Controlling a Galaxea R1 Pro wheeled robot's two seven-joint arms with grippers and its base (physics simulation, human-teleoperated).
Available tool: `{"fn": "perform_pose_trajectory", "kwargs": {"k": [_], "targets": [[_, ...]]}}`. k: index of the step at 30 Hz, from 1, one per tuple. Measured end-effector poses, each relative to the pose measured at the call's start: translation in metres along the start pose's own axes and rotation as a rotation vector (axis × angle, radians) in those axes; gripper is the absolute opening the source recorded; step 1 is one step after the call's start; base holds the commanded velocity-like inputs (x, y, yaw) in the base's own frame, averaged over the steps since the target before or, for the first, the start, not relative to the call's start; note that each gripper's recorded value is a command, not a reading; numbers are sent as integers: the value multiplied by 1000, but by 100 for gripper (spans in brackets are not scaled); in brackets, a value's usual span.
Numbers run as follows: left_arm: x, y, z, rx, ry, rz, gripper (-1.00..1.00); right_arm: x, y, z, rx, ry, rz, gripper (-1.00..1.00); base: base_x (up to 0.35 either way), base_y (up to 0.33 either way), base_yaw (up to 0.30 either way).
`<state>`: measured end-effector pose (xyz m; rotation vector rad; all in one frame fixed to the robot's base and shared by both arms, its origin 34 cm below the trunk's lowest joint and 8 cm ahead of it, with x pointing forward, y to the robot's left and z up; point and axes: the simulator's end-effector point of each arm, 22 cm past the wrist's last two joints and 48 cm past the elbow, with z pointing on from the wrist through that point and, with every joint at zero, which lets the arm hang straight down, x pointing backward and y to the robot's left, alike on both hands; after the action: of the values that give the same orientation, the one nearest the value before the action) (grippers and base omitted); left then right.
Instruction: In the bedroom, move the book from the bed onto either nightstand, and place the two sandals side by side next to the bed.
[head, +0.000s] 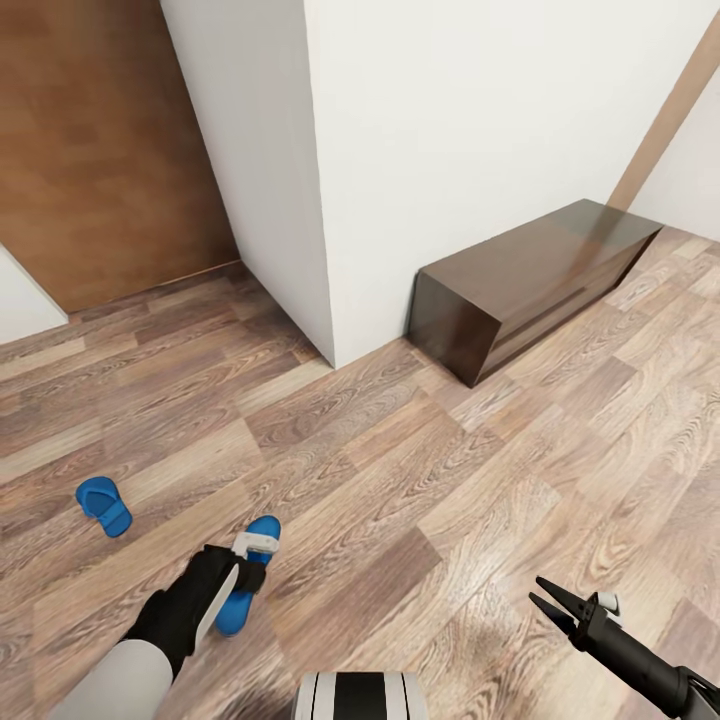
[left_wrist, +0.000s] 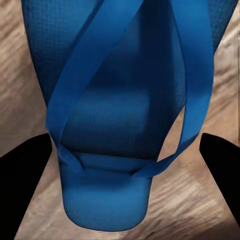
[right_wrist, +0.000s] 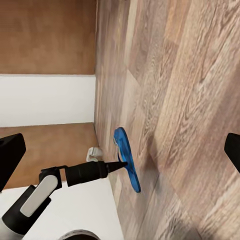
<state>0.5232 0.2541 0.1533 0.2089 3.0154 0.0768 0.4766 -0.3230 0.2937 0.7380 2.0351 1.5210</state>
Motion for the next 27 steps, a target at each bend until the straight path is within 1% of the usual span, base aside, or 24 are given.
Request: {"fn": "perform_pose_trajectory", "kwargs": {"k": [4,12,23,27], "targets": [[-14,1,-11,-4,-30,4,-100,-3,7,1,-11,-4,-11,100,0,0,0],[-33,4,-36,-11,-51,6,-100,-8,21,1,-33,-11,-34,100,0,0,0],[-54,24,-81,-40,-41,4,-100,-14,41,2,-65,-19,-63,100,0,0,0],[-65,30,-100,-47,-59,2,-100,-16,48,1,-74,-21,-73,100,0,0,0]]}}
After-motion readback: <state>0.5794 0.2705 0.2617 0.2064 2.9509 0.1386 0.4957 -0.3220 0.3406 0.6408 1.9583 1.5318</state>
